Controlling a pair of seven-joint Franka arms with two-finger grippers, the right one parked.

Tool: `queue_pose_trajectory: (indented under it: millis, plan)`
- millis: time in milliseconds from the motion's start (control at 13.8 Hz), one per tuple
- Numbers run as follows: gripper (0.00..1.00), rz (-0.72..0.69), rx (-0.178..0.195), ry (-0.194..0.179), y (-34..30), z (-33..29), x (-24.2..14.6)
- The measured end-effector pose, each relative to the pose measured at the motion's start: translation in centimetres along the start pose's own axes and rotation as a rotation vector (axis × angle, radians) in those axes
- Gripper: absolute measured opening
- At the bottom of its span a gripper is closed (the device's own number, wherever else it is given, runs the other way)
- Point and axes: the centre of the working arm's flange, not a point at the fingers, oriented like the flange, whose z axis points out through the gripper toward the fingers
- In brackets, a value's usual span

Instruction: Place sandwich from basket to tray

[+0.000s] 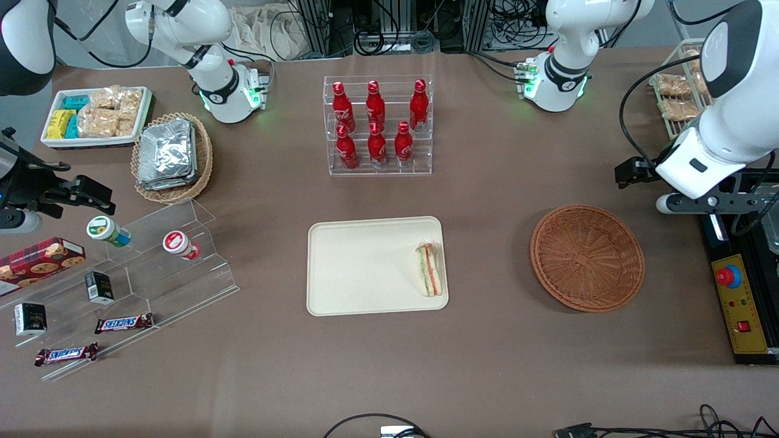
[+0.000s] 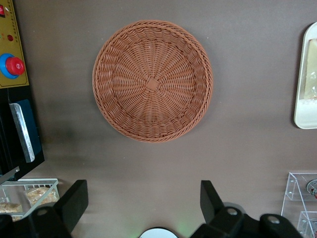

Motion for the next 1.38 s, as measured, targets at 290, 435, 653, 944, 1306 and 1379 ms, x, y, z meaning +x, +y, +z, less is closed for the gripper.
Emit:
queue_pose_trajectory:
  millis: [290,435,653,944,1306,1379]
  plan:
    - [1.00,0.008,0.003,0.010,0.47,-0.48,-0.34]
    - [1.00,0.008,0.005,0.017,0.53,-0.82,-0.56]
    - [1.00,0.001,0.003,0.024,0.07,-0.95,-0.54]
    - [1.00,0.010,0.005,0.037,0.57,-0.56,-0.74]
    - [1.00,0.010,0.006,0.031,0.58,-0.08,-0.82]
    - [1.00,0.010,0.006,0.030,0.55,-0.02,-0.82]
